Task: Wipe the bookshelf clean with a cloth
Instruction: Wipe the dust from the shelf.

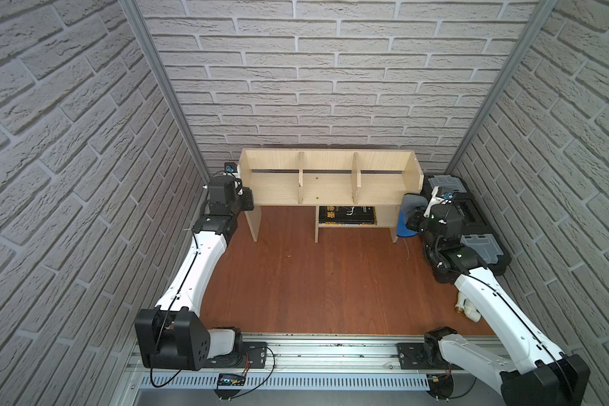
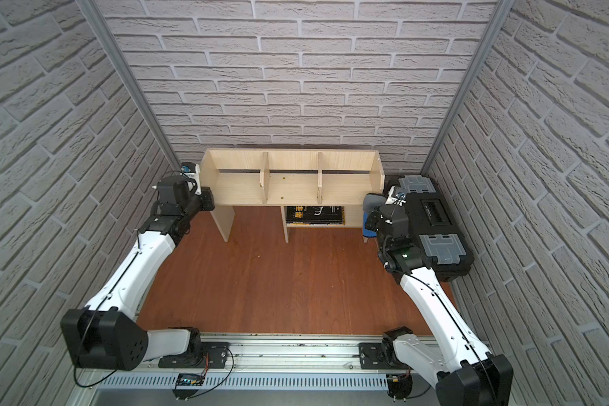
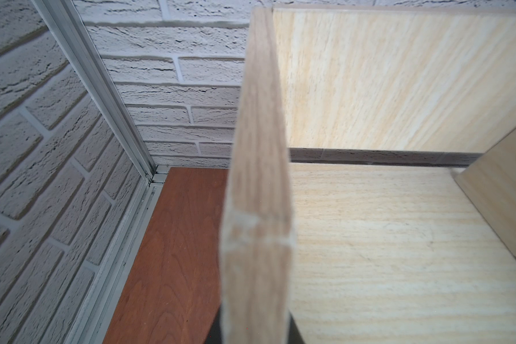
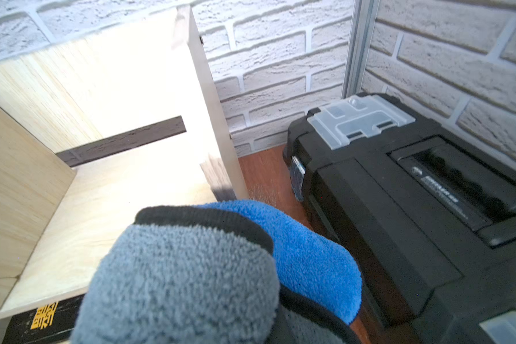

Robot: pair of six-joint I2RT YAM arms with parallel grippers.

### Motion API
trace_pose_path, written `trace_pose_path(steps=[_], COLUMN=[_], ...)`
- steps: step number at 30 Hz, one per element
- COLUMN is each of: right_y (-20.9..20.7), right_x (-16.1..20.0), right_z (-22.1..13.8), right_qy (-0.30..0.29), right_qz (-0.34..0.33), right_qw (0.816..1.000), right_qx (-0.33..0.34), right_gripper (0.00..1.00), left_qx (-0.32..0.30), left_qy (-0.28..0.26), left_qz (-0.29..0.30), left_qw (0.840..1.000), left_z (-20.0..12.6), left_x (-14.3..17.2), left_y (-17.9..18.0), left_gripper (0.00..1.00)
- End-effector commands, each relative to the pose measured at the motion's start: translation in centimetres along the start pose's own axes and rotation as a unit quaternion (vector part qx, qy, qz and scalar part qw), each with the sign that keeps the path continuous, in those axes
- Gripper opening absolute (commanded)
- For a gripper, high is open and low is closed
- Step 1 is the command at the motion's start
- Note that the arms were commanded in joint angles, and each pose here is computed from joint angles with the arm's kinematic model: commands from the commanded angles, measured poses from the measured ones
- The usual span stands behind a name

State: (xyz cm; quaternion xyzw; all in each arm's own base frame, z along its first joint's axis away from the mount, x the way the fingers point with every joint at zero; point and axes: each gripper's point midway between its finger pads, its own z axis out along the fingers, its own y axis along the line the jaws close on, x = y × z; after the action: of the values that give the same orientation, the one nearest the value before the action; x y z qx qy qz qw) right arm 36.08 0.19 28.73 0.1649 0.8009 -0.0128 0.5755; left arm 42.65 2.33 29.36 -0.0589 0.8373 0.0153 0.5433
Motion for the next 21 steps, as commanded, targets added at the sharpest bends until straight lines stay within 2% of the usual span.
trace_pose_path(steps=[1, 7, 12, 15, 21], right_y=[-0.9, -2.2, -1.6, 0.8, 7.2], right_x=[4.8, 12.4, 14.9, 16.0, 16.8], right_z=[2.3, 4.2, 4.5, 4.2, 3.1], right_qy=[0.055, 0.123, 0.158, 0.154, 0.132], right_qz=[-0.043, -0.041, -0.032, -0.004, -0.028], right_qw=[0.997, 0.991, 0.987, 0.987, 0.985], right_qx=[0.026, 0.037, 0.013, -0.048, -0.104], right_gripper=[0.03, 0.03, 0.03, 0.03, 0.03], left_qx=[-0.013, -0.012, -0.013, -0.01, -0.014], left_qy=[0.004, 0.003, 0.003, 0.004, 0.005], left_qz=[-0.008, -0.008, -0.008, -0.008, -0.008], left_qw=[1.0, 1.0, 1.0, 1.0, 1.0], left_z=[1.1, 1.1, 1.1, 1.1, 1.2], left_x=[0.8, 0.8, 0.8, 0.7, 0.8], left_y=[0.7, 0.7, 0.7, 0.7, 0.9], left_gripper=[0.0, 0.0, 0.0, 0.0, 0.0])
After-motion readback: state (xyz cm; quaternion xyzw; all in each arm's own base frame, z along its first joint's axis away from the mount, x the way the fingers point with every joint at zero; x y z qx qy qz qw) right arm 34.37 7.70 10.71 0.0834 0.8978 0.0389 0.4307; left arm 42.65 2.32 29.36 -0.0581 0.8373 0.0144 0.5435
